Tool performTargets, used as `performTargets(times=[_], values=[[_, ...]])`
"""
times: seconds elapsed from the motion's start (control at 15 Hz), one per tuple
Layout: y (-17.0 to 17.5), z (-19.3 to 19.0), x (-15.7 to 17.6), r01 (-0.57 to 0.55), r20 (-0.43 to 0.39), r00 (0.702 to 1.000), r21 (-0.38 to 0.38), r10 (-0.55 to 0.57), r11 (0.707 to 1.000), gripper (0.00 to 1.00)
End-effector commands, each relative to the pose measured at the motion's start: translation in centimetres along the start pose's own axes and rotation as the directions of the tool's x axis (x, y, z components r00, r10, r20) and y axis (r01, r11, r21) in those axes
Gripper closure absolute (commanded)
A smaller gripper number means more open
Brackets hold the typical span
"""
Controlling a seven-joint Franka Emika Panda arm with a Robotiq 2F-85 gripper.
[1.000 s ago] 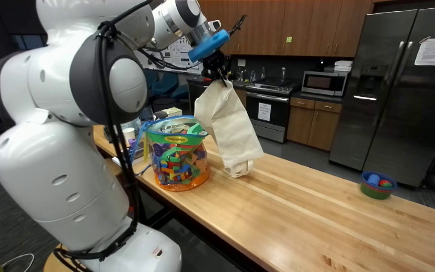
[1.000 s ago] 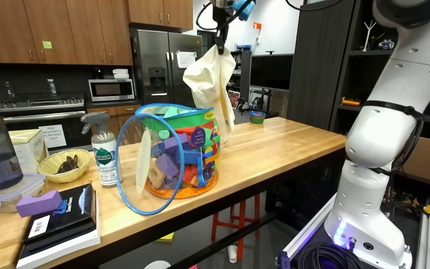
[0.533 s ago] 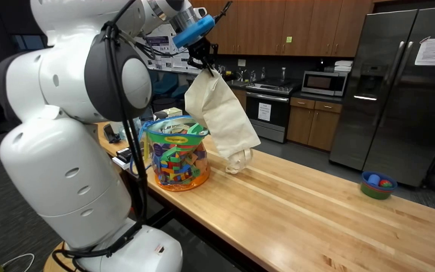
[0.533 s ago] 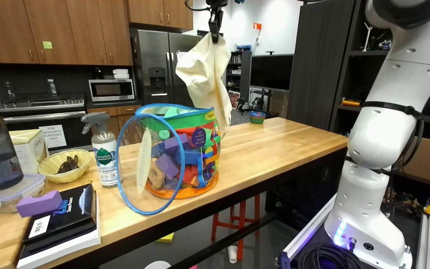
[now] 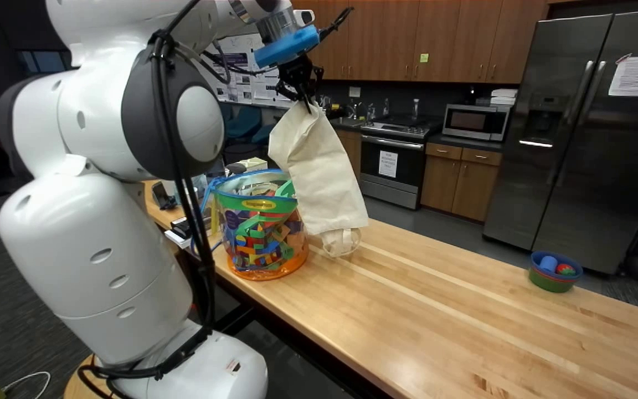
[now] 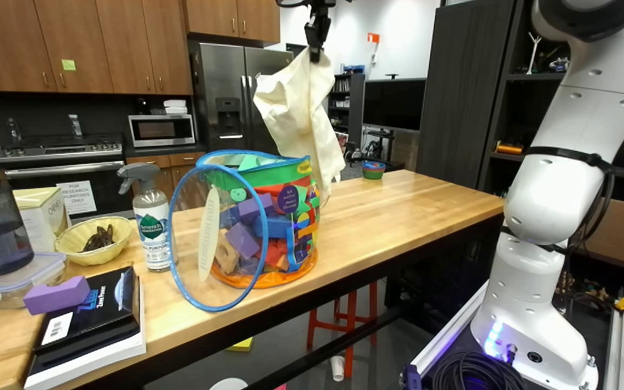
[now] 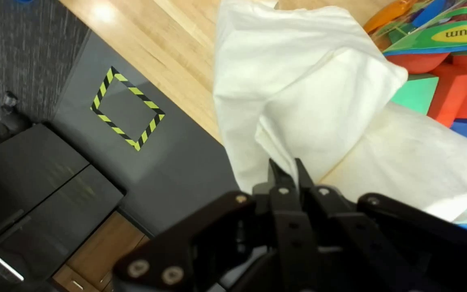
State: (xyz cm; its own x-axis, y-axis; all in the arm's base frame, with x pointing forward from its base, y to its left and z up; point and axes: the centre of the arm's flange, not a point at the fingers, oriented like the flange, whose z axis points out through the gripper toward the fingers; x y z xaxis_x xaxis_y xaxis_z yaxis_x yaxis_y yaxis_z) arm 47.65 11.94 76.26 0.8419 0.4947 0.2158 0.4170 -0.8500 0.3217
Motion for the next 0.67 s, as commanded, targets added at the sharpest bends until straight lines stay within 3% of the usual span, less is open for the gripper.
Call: performTargets(times=[0.0, 0.27, 0.6], values=[[1.2, 2.7, -2.5, -0.117, 0.006, 0.993, 0.051, 0.117, 0.992, 0.99], [1.5, 8.3, -4.9, -0.236, 0.088, 0.970, 0.123, 0.226, 0.964, 0.99], [2.7, 14.4, -9.0, -0.385, 0.192, 0.914, 0.138, 0.357, 0.913, 0.99]])
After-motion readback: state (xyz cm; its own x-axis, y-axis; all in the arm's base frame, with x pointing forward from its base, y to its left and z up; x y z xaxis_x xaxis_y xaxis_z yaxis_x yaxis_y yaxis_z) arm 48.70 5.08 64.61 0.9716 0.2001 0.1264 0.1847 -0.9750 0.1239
